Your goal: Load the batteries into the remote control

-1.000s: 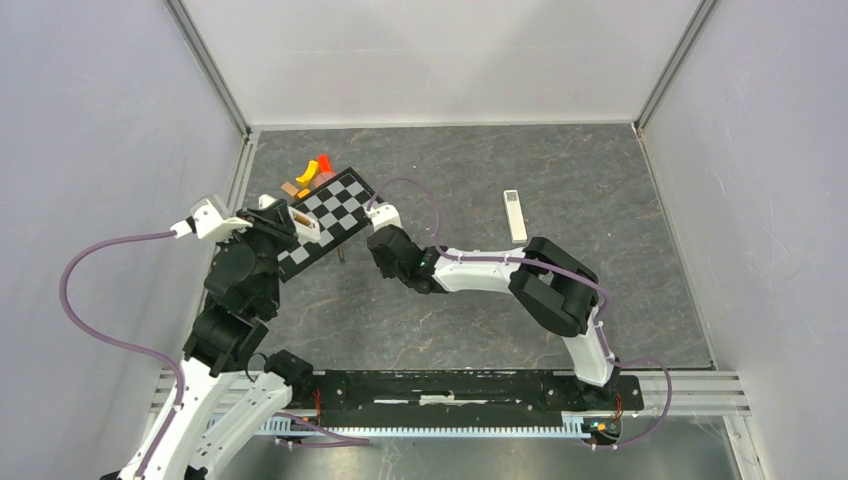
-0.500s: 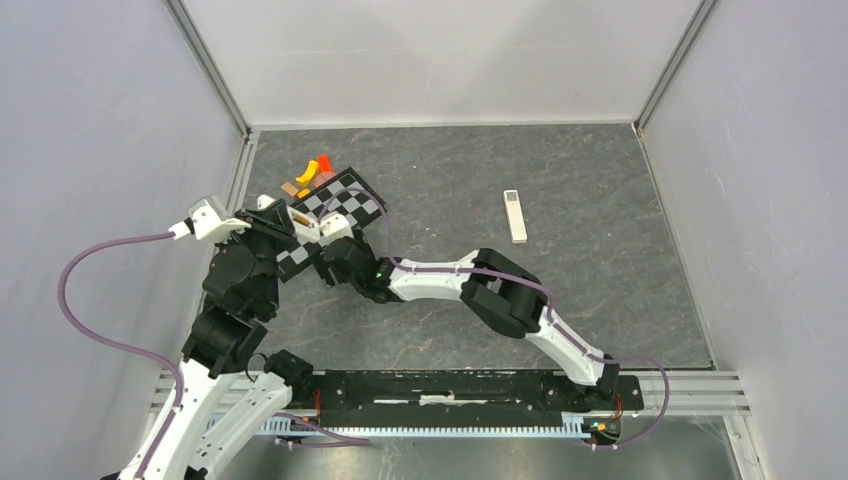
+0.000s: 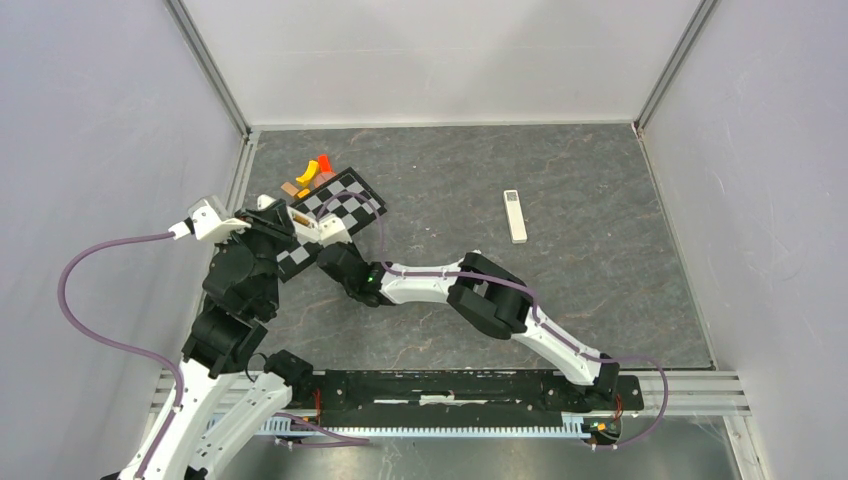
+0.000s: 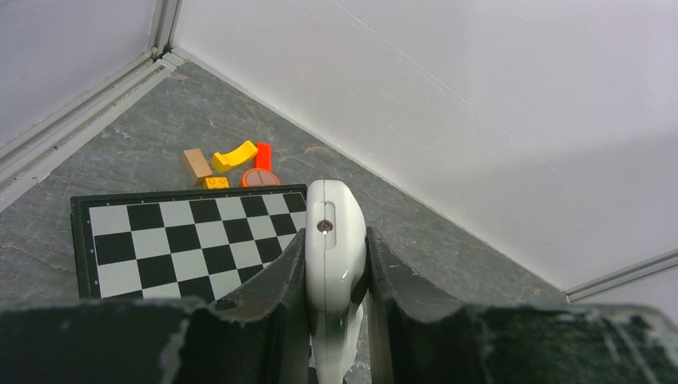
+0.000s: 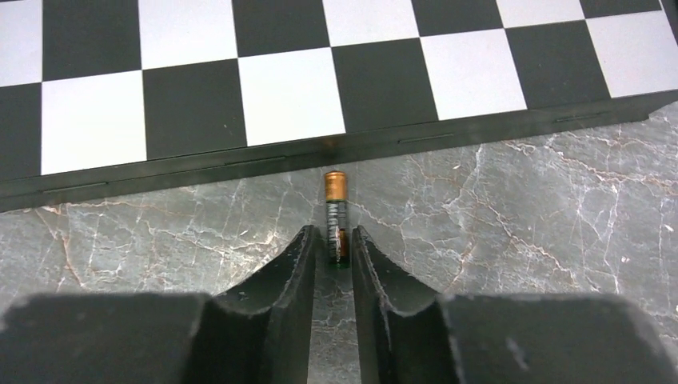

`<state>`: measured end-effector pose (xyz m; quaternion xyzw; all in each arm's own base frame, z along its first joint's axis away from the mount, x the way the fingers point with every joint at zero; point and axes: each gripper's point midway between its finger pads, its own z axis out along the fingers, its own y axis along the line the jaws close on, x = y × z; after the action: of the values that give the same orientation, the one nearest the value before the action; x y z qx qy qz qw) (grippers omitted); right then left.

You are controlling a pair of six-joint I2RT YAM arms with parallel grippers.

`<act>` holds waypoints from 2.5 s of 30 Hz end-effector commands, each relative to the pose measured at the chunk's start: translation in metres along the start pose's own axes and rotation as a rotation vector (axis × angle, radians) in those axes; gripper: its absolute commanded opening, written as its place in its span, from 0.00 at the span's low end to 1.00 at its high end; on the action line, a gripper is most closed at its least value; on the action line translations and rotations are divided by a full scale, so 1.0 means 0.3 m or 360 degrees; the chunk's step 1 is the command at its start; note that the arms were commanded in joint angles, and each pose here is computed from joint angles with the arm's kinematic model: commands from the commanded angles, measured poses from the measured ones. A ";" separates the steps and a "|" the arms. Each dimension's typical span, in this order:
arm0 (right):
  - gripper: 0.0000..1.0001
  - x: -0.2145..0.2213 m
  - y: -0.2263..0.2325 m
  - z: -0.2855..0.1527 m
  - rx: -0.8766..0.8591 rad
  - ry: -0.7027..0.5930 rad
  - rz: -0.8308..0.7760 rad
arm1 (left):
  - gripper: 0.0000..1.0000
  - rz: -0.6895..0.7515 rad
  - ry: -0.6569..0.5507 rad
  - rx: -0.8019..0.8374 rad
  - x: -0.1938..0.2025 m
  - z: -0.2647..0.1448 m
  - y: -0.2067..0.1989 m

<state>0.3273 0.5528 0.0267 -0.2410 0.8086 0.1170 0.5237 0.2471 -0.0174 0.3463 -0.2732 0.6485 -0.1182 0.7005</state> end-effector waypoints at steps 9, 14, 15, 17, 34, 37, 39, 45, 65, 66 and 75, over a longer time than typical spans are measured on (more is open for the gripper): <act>0.02 -0.117 -0.130 -0.144 0.0034 0.0018 0.0047 | 0.02 -0.0058 -0.0071 0.0059 -0.061 0.000 -0.041; 0.01 -0.102 -0.296 -0.277 0.0012 0.0090 0.0121 | 0.02 -0.0010 0.0022 0.0179 -0.016 0.010 -0.095; 0.01 -0.083 -0.331 -0.301 0.0022 0.0115 0.0132 | 0.02 -0.0006 0.0062 0.0217 0.000 0.012 -0.115; 0.01 -0.024 -0.413 -0.360 0.0087 0.0191 0.0168 | 0.02 0.0011 0.0164 0.0341 0.033 0.007 -0.173; 0.00 0.293 -0.686 -0.586 0.0606 0.0536 0.0953 | 0.02 -0.0013 0.0525 0.0543 0.246 0.020 -0.269; 0.06 0.307 -0.685 -0.590 0.0614 0.0519 0.1051 | 0.02 -0.0003 0.0522 0.0530 0.250 0.021 -0.260; 0.12 0.302 -0.682 -0.587 0.0605 0.0511 0.1066 | 0.02 0.0012 0.0519 0.0518 0.253 0.023 -0.252; 0.28 0.258 -0.685 -0.583 0.0545 0.0503 0.0986 | 0.02 0.0033 0.0515 0.0507 0.256 0.030 -0.248; 0.61 0.210 -0.729 -0.630 -0.0866 0.0706 -0.1222 | 0.03 0.0114 0.0503 0.0525 0.239 0.023 -0.246; 0.61 0.207 -0.731 -0.622 -0.0901 0.0712 -0.1265 | 0.03 0.0117 0.0499 0.0526 0.234 0.021 -0.246; 0.61 0.216 -0.716 -0.521 -0.1080 0.0668 -0.1586 | 0.03 0.0156 0.0497 0.0531 0.220 0.020 -0.249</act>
<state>0.2832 0.2666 0.0415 -0.6994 0.6746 0.0500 0.2309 0.2761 -0.1150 0.3012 -0.1137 0.7555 -0.2292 0.6032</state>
